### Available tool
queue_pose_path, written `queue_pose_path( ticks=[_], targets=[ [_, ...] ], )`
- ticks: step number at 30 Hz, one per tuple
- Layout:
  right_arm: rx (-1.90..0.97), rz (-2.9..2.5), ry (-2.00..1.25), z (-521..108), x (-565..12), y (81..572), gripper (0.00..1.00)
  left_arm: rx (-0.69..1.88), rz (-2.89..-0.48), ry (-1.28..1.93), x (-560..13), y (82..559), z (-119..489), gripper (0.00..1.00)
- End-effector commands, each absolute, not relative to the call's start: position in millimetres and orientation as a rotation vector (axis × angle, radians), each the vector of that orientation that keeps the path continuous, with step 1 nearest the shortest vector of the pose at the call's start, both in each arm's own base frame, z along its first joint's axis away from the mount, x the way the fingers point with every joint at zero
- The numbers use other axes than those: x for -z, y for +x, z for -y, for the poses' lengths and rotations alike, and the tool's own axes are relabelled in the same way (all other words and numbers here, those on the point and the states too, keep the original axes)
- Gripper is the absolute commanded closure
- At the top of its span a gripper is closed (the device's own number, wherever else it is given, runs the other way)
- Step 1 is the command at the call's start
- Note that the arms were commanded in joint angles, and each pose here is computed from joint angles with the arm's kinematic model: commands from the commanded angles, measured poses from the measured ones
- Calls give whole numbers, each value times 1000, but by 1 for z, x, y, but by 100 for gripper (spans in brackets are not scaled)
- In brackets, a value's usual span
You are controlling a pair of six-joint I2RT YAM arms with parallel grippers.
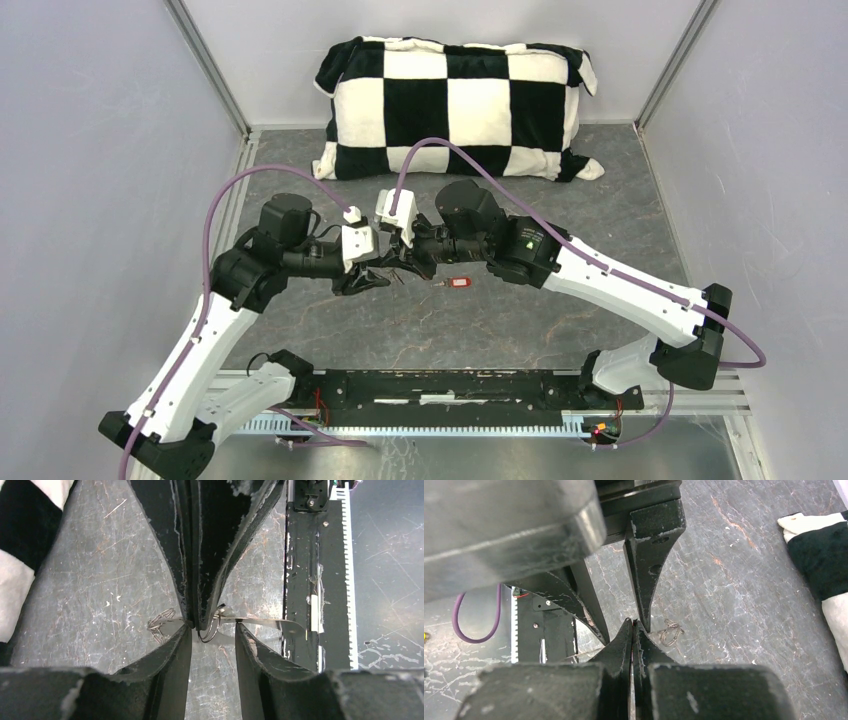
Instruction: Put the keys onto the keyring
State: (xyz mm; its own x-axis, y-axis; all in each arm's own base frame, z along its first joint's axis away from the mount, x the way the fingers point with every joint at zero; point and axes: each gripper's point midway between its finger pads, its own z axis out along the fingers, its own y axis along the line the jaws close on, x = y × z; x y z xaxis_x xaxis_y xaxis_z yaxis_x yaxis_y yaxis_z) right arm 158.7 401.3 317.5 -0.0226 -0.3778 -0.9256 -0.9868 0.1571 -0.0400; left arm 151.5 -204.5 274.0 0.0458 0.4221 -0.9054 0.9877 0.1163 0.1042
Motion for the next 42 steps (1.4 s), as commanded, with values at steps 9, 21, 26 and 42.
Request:
queue_pose_path(
  ticks=[9,21,26,42],
  targets=[
    [-918,-1473,-1352,-401,-337,150,100,809,-1396,1463,-302,144,207,78],
    [-920,-1472,-1358,-402,-340,150,100,827,-1349,1566,-295,135,207,98],
    [-894,-1433,-1261,-392,-365,159,73,842,-1329,1563,-296,134,209,98],
    [-1106,-1100,-1187,-343,-391,137,47,1177,-1148,1264,-366,118,238,98]
  ],
)
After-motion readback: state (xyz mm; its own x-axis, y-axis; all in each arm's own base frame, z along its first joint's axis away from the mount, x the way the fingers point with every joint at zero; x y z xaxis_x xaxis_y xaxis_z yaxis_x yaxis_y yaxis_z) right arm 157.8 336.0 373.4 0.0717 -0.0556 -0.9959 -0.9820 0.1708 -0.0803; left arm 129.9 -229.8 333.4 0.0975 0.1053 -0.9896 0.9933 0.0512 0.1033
